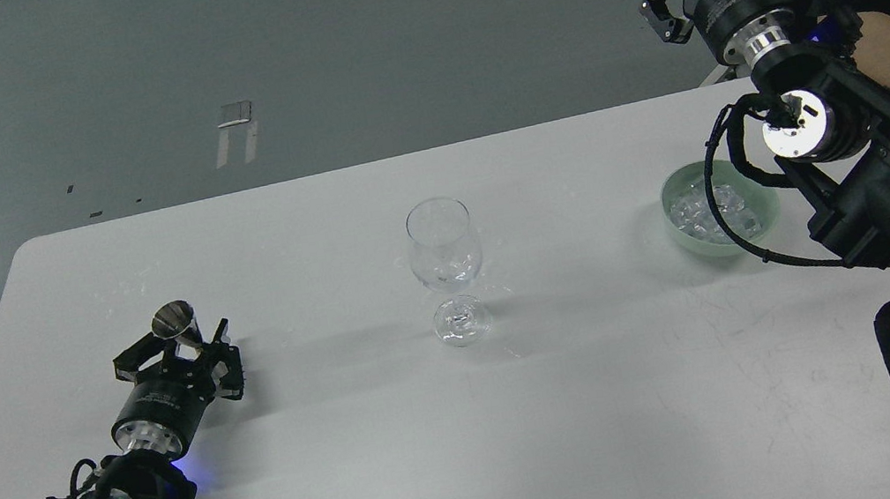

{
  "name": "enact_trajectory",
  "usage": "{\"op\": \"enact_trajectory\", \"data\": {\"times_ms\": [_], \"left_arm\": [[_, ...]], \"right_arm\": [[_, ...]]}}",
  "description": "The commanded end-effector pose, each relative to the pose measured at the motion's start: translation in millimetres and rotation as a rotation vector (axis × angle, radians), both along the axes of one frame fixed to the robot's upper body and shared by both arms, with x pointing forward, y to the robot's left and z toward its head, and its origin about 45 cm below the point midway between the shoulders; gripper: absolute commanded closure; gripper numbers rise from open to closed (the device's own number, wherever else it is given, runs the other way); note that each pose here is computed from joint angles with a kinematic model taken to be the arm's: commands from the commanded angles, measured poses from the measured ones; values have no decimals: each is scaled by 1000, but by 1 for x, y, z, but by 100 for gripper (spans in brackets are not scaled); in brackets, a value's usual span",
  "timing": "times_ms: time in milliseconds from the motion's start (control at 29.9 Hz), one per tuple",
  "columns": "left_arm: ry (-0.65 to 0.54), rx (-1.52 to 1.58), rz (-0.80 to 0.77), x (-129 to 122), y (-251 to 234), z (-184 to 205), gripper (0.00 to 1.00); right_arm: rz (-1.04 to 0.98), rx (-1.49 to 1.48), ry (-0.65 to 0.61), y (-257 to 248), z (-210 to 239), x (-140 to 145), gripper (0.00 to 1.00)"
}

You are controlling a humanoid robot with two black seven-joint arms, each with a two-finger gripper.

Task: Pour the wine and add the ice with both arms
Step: 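Close the left gripper around the metal jigger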

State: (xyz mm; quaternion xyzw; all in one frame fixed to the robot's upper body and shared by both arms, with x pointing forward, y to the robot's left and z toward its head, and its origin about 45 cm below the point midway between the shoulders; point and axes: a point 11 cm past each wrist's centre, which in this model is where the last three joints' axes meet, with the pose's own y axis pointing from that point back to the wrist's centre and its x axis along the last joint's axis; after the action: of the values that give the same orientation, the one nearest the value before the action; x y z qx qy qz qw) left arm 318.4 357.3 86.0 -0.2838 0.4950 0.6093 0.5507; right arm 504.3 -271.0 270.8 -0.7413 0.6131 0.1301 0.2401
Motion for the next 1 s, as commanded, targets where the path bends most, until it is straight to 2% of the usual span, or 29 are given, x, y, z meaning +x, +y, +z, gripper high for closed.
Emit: {"op": "enact_trajectory", "data": {"times_ms": [0, 234, 568, 669, 969], "left_arm": [[-5, -2, -1, 0, 0, -1, 69], [-8, -5, 2, 4, 1, -1, 77], [-38, -10, -5, 5, 1, 3, 82], [-41, -9, -10, 6, 0, 4, 87], [-81, -8, -25, 16, -3, 18, 90]], "right_arm": [[-1, -1, 0, -1, 0, 0, 0], [0, 0, 0, 0, 0, 0, 0], [1, -4, 2, 1, -1, 0, 0], [7, -13, 5, 2, -2, 0, 0], [7, -13, 3, 2, -1, 0, 0]]}}
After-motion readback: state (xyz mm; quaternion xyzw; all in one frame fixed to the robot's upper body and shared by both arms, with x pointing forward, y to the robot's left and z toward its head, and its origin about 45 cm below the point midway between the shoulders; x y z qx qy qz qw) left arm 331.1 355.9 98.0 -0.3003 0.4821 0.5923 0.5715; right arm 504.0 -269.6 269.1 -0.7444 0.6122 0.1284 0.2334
